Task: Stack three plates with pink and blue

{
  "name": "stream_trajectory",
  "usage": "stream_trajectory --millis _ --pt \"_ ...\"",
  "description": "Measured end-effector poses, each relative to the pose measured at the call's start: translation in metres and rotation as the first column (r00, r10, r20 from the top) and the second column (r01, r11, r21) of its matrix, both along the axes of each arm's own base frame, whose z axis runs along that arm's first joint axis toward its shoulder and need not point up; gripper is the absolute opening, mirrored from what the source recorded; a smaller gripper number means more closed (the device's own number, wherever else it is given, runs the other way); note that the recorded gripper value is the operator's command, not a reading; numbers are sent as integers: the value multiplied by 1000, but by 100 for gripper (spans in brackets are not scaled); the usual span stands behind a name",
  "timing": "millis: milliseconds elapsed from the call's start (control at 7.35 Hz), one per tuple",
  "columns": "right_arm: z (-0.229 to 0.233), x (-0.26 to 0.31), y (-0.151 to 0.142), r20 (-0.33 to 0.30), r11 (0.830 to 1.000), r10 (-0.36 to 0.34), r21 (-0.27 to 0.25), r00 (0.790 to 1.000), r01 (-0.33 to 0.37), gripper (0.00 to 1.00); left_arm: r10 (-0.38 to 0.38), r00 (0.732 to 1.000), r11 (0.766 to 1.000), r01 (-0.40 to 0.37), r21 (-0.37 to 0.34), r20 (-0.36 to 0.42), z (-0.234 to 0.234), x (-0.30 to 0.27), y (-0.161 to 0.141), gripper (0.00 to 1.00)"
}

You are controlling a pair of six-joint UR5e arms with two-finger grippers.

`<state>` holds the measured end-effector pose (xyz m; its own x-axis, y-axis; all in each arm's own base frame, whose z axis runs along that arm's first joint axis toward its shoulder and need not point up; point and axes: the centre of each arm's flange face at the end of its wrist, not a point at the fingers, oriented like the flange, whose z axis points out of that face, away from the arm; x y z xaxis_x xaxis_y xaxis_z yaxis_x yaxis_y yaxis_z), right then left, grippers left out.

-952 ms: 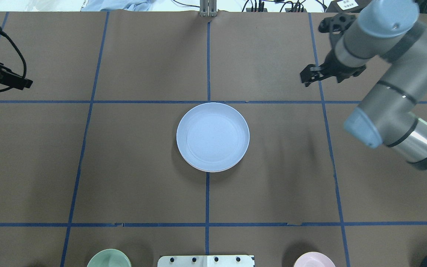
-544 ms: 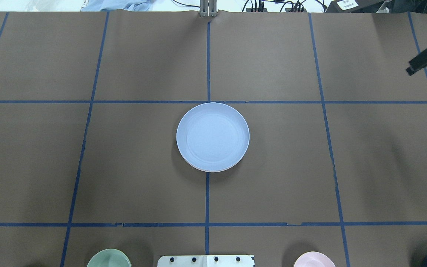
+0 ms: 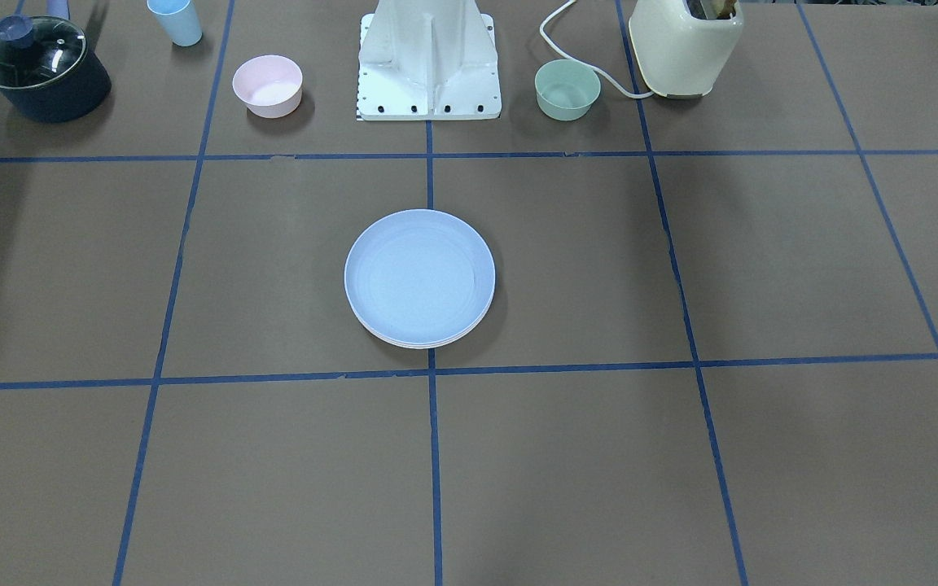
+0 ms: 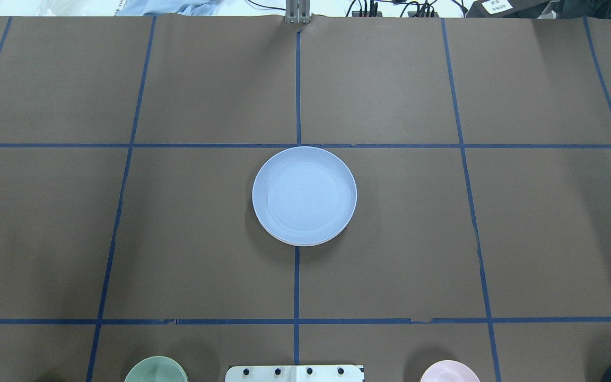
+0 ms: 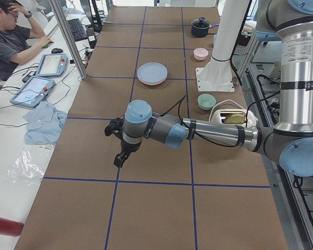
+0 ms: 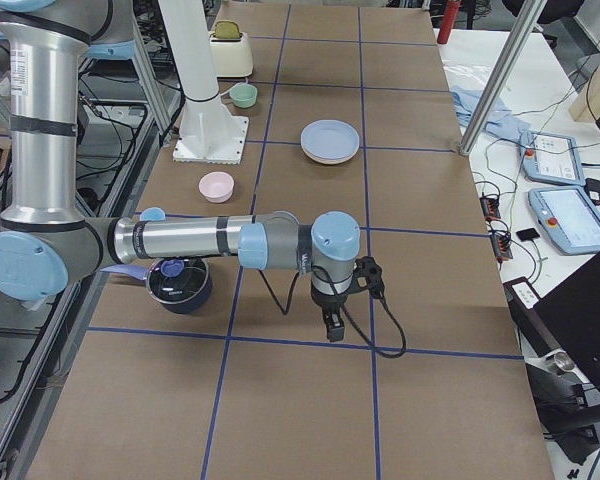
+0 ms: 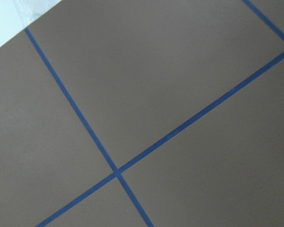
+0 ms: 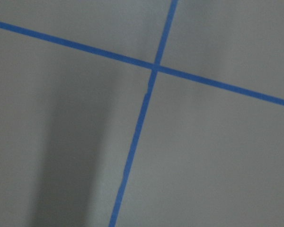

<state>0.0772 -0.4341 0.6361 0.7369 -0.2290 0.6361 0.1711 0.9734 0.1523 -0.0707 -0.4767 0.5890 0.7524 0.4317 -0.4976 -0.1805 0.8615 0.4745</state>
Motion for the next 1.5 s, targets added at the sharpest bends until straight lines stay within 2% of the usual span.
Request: stream_trajectory --millis 136,408,544,1497 --pt "13 5 13 0 1000 13 -28 1000 -13 100 -30 1000 998 30 -53 3 18 -14 3 100" --pt "16 7 20 3 999 24 -38 1000 -24 100 -42 999 983 42 -179 -2 42 -20 11 100" --pt "15 8 20 4 999 25 -37 1000 -25 100 -42 999 977 38 -208 -12 45 -19 15 100" --pt "15 7 20 8 999 25 -36 1000 -24 100 -37 999 981 32 -192 -22 49 -18 20 100"
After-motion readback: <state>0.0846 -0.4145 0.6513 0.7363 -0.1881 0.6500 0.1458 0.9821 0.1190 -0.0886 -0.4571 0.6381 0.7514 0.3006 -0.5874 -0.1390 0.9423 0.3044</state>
